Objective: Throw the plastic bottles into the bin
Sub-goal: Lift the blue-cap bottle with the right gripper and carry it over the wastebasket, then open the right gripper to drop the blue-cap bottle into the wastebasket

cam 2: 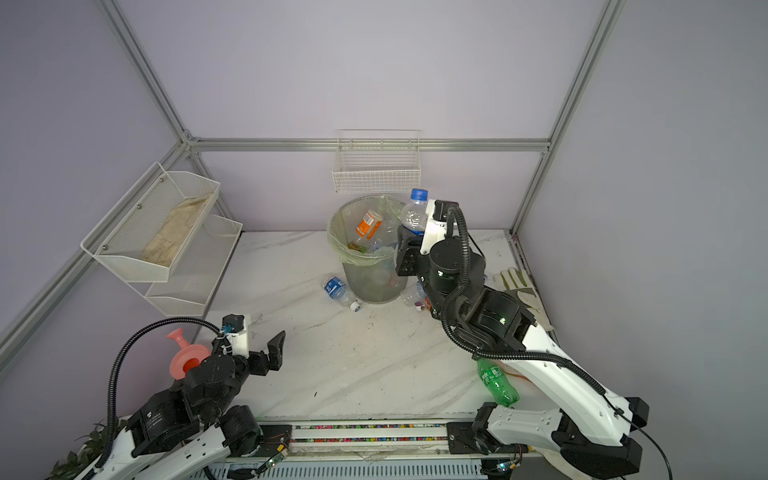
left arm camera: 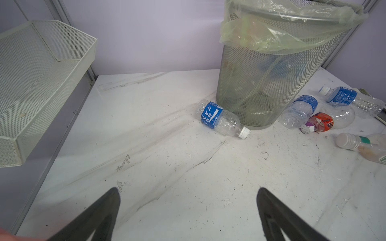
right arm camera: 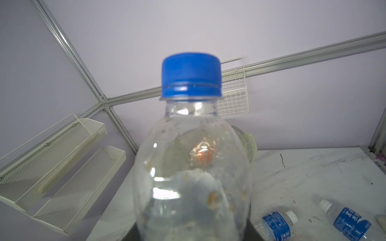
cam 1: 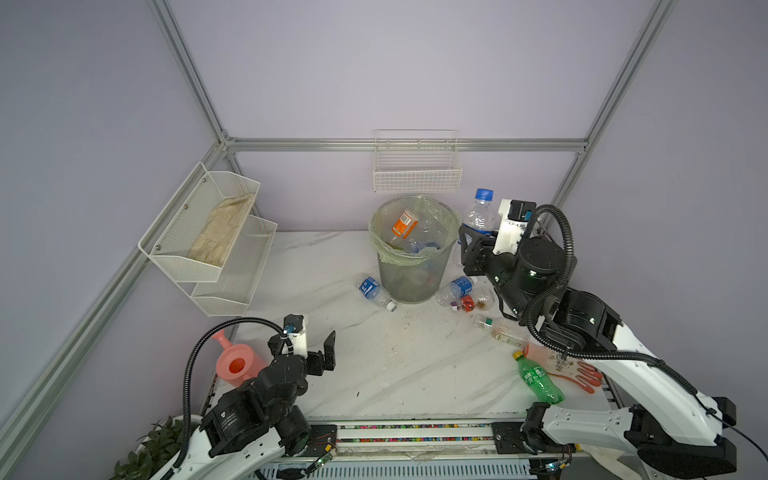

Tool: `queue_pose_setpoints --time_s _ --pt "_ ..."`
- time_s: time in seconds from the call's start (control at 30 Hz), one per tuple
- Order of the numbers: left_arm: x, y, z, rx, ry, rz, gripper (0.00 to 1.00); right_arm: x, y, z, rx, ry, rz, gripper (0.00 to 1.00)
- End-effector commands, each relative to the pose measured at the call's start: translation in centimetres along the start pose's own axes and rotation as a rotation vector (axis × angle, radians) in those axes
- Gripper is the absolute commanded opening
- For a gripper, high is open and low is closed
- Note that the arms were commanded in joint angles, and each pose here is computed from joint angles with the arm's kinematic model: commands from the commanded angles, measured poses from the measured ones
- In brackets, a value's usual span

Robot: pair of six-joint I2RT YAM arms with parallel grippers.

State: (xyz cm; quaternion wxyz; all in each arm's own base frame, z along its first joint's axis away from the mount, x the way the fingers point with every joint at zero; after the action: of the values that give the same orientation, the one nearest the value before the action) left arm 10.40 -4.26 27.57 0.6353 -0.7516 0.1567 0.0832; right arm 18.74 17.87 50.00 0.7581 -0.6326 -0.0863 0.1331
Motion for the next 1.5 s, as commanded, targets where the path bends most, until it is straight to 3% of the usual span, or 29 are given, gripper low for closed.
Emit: queue_pose_setpoints --time_s 0.0,0.5,0.63,0.7,0.8,0.9,0.93,0.97,1.0,1.03,1.13,1.47 --pt "-1.8 -0.9 0.8 -0.062 0.083 -0.087 1.0 0.0 -2.4 0.5 -0.014 -0.008 -0.109 0.0" --pt "-1.6 -0.8 0.4 -0.05 0.102 -0.075 1.0 4.7 -3.1 4.7 -0.105 -0.058 -0.097 0.0" --pt "-1.6 -0.7 0.4 -0.047 0.107 -0.073 1.0 6.4 -2.5 5.2 -0.131 0.004 -0.078 0.0" --pt "-1.5 -0.7 0.3 -0.041 0.109 -0.07 1.0 8.2 -2.2 4.9 -0.123 -0.003 -0.042 0.0" --pt "-1.3 -0.8 0.1 -0.03 0.111 -0.067 1.0 14.0 0.3 2.5 -0.084 -0.035 0.108 0.0" --pt "-1.2 -0.8 -0.1 -0.024 0.115 -0.057 1.0 18.5 4.1 1.0 -0.104 0.034 0.23 0.0" --pt "-1.2 -0.8 -0.2 -0.022 0.116 -0.052 1.0 19.3 5.1 0.7 -0.114 0.068 0.261 0.11" --pt "-1.2 -0.8 -0.2 -0.022 0.119 -0.051 1.0 19.9 5.7 0.5 -0.121 0.091 0.28 0.41" --pt "-1.2 -0.8 -0.2 -0.022 0.119 -0.05 1.0 20.1 6.2 0.3 -0.123 0.109 0.294 0.81" --pt "-1.2 -0.8 -0.1 -0.024 0.118 -0.053 1.0 20.2 6.4 0.1 -0.122 0.137 0.306 0.97" --pt "-1.4 -0.8 0.1 -0.034 0.112 -0.061 1.0 19.7 5.6 -0.2 -0.136 0.166 0.31 0.97" --pt "-1.1 -0.8 -0.1 -0.026 0.1 -0.05 1.0 13.4 1.3 -1.1 -0.058 0.066 0.209 0.97"
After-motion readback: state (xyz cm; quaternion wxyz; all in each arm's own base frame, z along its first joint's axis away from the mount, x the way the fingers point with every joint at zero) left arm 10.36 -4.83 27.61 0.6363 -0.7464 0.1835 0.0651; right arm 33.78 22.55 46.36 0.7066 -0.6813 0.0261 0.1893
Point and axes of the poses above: each gripper's point midway between its finger pads, its own x axis out along the fingers, its own z axis along the line the jaws close on, y = z × x, the point moved 9 cm from there along -x, back along the fingers, and after that the axes turned 8 degrees about -x, right-handed, at the moved point
